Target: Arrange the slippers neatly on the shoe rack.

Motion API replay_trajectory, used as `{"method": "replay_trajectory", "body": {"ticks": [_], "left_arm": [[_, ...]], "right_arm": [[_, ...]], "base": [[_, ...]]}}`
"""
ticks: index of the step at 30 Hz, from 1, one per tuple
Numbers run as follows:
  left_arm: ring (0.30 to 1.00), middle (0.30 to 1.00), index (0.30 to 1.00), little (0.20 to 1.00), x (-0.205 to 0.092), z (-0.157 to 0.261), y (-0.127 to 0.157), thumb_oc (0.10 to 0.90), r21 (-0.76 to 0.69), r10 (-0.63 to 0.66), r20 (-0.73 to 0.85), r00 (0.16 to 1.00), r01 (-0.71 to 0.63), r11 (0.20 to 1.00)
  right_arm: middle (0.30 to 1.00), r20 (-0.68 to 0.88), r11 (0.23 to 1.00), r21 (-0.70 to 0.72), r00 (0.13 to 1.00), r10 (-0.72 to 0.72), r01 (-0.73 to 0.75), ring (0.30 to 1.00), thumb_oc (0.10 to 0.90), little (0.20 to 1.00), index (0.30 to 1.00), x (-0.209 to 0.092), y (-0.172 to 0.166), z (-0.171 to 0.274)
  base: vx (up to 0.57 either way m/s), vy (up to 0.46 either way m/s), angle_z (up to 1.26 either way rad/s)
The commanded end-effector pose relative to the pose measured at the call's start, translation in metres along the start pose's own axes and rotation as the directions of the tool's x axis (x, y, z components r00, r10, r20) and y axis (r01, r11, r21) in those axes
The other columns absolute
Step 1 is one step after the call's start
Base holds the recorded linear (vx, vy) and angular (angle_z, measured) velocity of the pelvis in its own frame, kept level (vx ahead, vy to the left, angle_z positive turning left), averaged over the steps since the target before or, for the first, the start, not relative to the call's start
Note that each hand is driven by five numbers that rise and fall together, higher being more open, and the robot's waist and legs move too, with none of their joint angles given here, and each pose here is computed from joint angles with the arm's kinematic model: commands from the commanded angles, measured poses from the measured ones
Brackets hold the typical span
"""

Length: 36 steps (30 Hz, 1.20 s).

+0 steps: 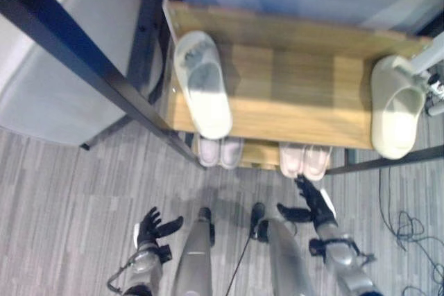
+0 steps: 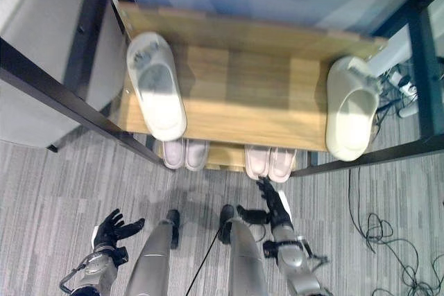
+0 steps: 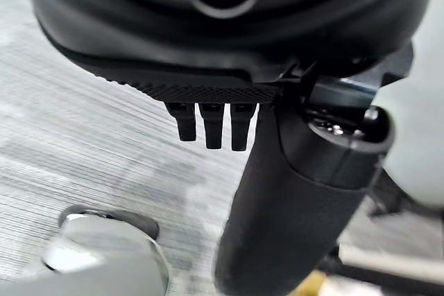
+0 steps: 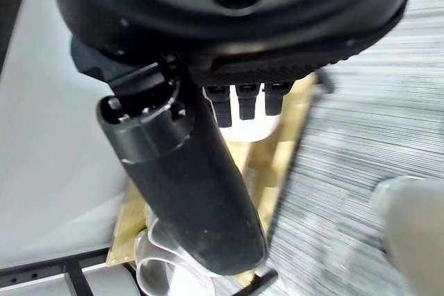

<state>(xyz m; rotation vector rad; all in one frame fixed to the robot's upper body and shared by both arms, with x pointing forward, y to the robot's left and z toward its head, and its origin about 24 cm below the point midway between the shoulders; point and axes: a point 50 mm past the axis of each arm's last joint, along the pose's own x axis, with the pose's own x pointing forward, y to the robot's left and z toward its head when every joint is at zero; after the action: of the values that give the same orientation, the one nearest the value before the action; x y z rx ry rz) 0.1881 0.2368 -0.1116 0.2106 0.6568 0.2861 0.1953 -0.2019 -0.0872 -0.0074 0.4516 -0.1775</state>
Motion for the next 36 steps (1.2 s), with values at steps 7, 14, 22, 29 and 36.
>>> {"method": "replay_trajectory", "body": {"ticks": [7, 14, 22, 29, 36], "left_arm": [[0.9, 0.9, 0.9, 0.9, -0.027, -0.052, -0.009, 0.8, 0.099, -0.053, -0.14, 0.989, 0.067, 0.993], [0.9, 0.9, 0.9, 0.9, -0.048, -0.078, -0.041, 0.8, 0.095, -0.18, -0.245, 0.952, 0.209, 0.973], [0.9, 0.9, 0.9, 0.9, -0.046, -0.075, -0.04, 0.8, 0.18, -0.217, -0.236, 0.947, 0.262, 0.948], [0.9, 0.9, 0.9, 0.9, -0.023, 0.007, -0.057, 0.8, 0.207, -0.39, 0.112, 0.914, 0.363, 0.909], [0.9, 0.9, 0.9, 0.9, -0.061, 0.078, -0.051, 0.8, 0.315, -0.697, 0.363, 0.618, 0.623, 0.716]], "right_arm": [[0.9, -0.248, 0.979, -0.069, 0.948, -0.201, 0.19, 0.9, 0.8, 0.9, 0.9, -0.037, -0.05, -0.063], [0.9, -0.376, 0.95, -0.123, 0.873, -0.312, 0.287, 0.9, 0.8, 0.9, 0.9, -0.052, -0.078, -0.084], [0.9, -0.464, 0.939, -0.073, 0.822, -0.331, 0.337, 0.9, 0.8, 0.9, 0.9, -0.063, -0.077, -0.1], [0.9, -0.493, 0.925, -0.059, 0.795, -0.354, 0.376, 0.9, 0.8, 0.9, 0.9, -0.064, -0.085, -0.101], [0.9, -0.497, 0.938, -0.101, 0.8, -0.336, 0.331, 0.9, 0.8, 0.9, 0.9, -0.063, -0.096, -0.097]], "base": [[0.1, -0.079, -0.08], [0.02, 0.023, -0.14], [-0.03, 0.054, -0.44], [-0.06, -0.057, -0.14], [0.01, -0.128, -0.02]]}}
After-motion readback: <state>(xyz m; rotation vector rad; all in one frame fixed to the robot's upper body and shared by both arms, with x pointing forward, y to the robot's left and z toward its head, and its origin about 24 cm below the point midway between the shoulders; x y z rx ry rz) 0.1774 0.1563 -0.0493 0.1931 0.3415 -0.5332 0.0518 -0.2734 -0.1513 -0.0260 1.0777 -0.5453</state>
